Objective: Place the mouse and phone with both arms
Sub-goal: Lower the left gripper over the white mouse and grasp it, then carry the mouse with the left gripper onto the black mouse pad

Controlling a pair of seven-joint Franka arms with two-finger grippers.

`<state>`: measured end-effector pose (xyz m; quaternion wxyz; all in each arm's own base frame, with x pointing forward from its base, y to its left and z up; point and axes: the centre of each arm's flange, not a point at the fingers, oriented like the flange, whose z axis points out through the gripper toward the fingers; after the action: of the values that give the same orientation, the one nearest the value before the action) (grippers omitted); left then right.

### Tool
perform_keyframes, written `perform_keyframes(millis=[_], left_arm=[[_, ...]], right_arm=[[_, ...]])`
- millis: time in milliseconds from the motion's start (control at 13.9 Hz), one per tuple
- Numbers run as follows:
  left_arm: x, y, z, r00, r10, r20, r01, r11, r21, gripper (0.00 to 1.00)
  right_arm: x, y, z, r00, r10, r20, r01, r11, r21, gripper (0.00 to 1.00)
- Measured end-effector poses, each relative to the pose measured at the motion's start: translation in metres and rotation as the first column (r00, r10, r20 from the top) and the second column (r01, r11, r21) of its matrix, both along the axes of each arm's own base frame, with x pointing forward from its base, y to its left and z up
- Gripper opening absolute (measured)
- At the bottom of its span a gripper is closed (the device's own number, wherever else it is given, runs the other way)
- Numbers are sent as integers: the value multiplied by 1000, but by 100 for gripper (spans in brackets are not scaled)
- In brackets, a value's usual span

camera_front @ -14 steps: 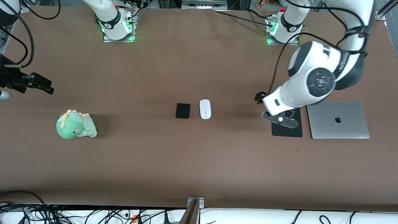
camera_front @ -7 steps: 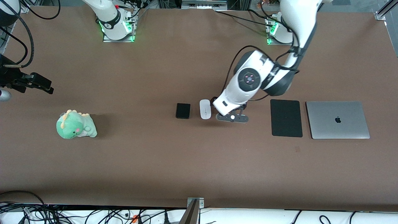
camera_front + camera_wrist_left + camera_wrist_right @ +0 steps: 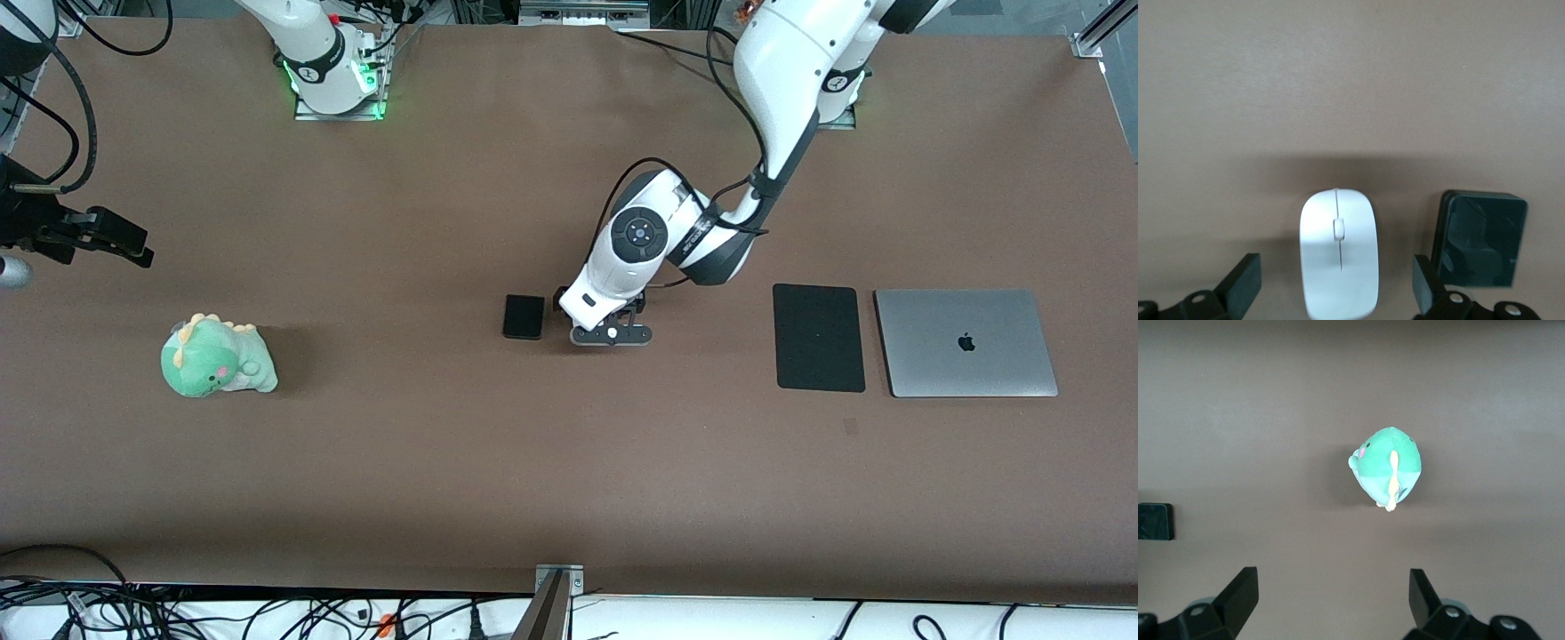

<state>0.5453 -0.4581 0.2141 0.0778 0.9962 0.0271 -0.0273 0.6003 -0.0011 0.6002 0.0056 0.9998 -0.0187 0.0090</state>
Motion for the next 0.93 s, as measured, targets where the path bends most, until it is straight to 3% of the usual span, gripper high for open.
perform_keyframes(millis=[503, 790, 933], left_arm=[[-15, -9, -37, 998, -68, 10, 67, 996, 59, 100], [-19, -14, -38, 997, -82, 12, 81, 995, 62, 62], [-19, -15, -37, 996, -83, 14, 82, 995, 61, 62]], right_arm=[[0, 0, 0, 1000, -1, 0, 1, 1000, 0, 100], [0, 0, 0, 1000, -1, 0, 1, 1000, 0, 100], [0, 0, 0, 1000, -1, 0, 1, 1000, 0, 100]])
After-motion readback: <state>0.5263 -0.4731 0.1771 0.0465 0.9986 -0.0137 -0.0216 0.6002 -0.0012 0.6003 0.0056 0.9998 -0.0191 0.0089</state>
